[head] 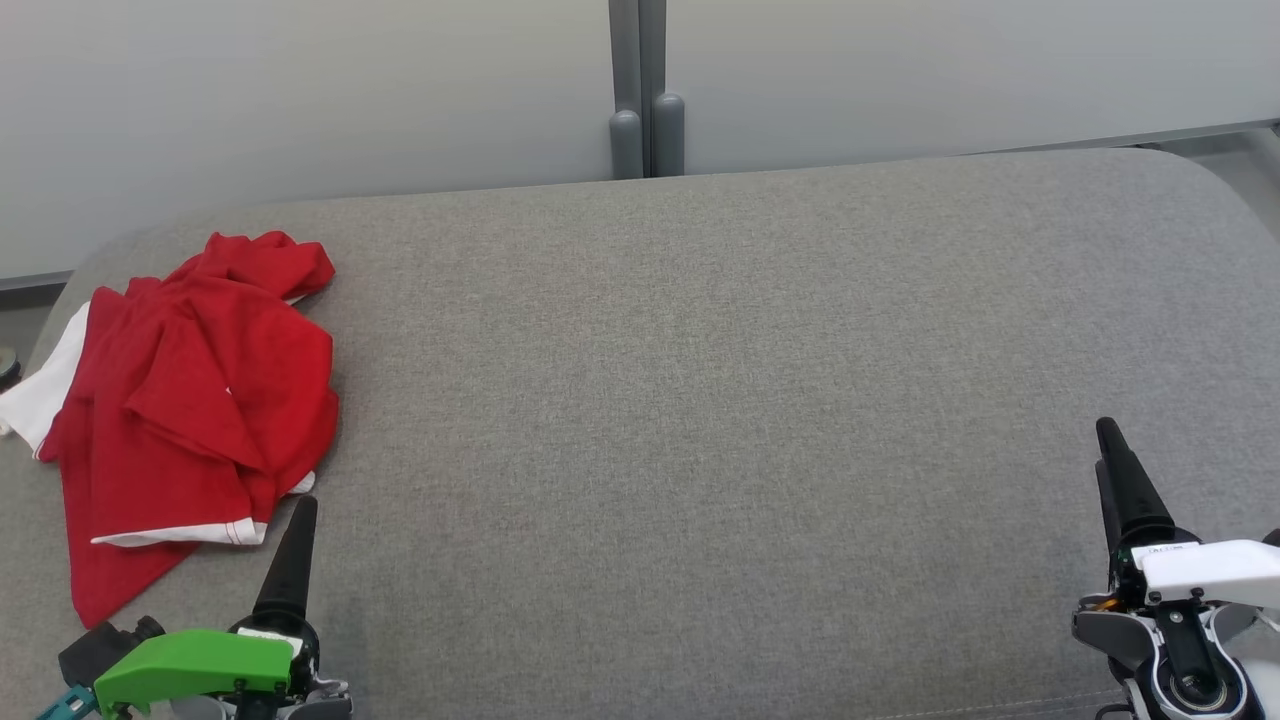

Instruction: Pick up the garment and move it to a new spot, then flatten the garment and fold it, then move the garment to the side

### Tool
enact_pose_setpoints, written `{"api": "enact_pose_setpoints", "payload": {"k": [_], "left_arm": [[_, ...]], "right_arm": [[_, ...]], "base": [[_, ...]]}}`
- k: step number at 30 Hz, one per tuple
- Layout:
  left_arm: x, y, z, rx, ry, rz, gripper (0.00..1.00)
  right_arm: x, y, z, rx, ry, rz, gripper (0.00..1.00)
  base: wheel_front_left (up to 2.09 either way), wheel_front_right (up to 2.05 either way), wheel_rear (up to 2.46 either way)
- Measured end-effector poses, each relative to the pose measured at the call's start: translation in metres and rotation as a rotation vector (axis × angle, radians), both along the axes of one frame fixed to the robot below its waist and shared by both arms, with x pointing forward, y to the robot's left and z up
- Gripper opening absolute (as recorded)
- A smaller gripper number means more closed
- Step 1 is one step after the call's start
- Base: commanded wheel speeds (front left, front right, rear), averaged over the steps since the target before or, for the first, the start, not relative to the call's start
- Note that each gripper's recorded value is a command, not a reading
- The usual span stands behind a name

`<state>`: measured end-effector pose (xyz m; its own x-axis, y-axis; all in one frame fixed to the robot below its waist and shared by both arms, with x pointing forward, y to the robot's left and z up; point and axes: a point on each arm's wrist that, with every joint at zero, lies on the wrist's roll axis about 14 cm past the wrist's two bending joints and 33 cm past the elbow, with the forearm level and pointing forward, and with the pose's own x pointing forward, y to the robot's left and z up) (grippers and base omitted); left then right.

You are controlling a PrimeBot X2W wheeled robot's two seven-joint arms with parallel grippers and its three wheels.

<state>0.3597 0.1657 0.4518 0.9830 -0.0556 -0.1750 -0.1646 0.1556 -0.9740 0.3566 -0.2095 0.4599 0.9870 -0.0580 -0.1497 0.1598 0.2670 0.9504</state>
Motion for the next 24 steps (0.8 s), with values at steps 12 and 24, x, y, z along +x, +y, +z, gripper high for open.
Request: {"api": "enact_pose_setpoints", "payload": {"k": [12, 24], "left_arm": [[0.005, -0.003, 0.006, 0.262, -0.029, -0.073, 1.00], [0.016, -0.007, 0.026, 0.593, -0.112, -0.144, 1.00]], "right_arm": [[0.005, -0.005, 0.016, -0.354, -0.017, 0.064, 1.00], [0.008, 0.000, 0.026, -0.621, -0.042, 0.114, 1.00]], "base": [[0.00, 0.00, 0.00], [0.00, 0.00, 0.00]]}}
